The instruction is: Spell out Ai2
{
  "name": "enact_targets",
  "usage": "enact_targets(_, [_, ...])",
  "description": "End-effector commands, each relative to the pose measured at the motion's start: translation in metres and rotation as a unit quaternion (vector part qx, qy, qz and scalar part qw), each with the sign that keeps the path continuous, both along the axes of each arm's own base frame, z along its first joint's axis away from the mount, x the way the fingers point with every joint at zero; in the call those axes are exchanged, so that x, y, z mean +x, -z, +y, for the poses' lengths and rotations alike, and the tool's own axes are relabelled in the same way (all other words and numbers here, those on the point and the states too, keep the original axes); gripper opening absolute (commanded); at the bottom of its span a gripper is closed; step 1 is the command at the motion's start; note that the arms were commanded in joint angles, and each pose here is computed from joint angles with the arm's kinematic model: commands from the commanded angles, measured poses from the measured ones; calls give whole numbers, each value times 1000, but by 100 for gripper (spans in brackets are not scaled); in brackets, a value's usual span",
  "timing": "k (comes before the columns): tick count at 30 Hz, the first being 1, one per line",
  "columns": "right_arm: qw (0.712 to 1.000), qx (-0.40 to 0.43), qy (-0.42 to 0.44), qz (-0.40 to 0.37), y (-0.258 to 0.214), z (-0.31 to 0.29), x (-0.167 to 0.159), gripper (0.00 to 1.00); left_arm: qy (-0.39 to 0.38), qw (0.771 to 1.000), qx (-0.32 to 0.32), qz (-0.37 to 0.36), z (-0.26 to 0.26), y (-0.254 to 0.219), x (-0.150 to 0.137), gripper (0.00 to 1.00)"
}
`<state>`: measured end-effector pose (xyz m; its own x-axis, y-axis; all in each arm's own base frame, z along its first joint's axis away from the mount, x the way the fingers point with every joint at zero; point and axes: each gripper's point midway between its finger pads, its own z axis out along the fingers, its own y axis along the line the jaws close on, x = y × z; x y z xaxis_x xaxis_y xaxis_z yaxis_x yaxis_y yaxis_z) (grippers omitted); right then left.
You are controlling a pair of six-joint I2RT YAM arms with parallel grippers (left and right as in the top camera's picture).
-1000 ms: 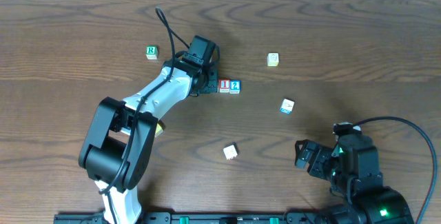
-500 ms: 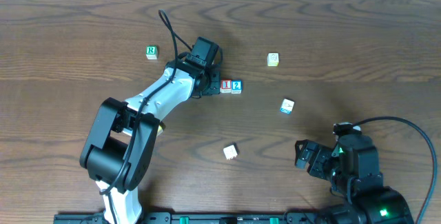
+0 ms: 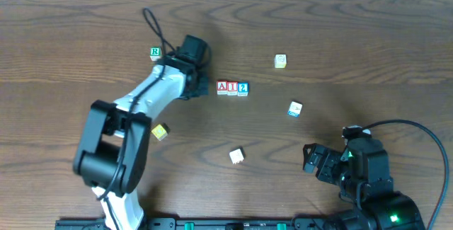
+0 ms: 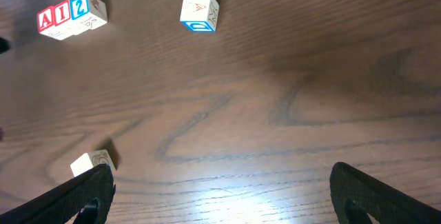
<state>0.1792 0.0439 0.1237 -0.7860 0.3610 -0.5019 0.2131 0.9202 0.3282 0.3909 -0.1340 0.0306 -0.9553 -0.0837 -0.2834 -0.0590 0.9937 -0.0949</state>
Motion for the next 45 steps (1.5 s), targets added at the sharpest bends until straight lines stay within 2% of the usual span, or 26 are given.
enact_targets(1, [1000, 5, 5, -1, 0, 0, 0, 99, 27, 993, -49, -108, -8, -97, 27, 61])
enact_targets(2, [1000, 5, 5, -1, 0, 0, 0, 99, 26, 989, -60, -129, -8, -120, 28, 95])
enact_targets(5, [1000, 5, 5, -1, 0, 0, 0, 99, 26, 977, -79, -195, -5, -183, 23, 95])
enact_targets(7, [1000, 5, 5, -1, 0, 0, 0, 99, 37, 971, -63, -230, 3, -210, 15, 95])
enact_targets(13, [1000, 5, 5, -1, 0, 0, 0, 99, 35, 958, -69, -278, 11, -253, -2, 95])
enact_targets(15, [1000, 5, 5, -1, 0, 0, 0, 99, 40, 960, -61, -272, 13, -251, -7, 95])
enact_targets(17, [1000, 5, 5, -1, 0, 0, 0, 99, 78, 965, -7, -251, 26, -242, -19, 95])
enact_targets(19, [1000, 5, 5, -1, 0, 0, 0, 99, 91, 970, 17, -226, 33, -234, -32, 95])
enact_targets(26, [1000, 5, 5, -1, 0, 0, 0, 99, 66, 974, 74, -203, 69, -246, -79, 95])
enact_targets(33, [1000, 5, 5, -1, 0, 0, 0, 99, 17, 971, 55, -231, 111, -265, -146, 95])
enact_targets(38, [1000, 5, 5, -1, 0, 0, 0, 99, -1, 965, 42, -261, 130, -235, -183, 95])
enact_targets(45, [1000, 5, 5, -1, 0, 0, 0, 99, -4, 951, 41, -306, 134, -185, -212, 95])
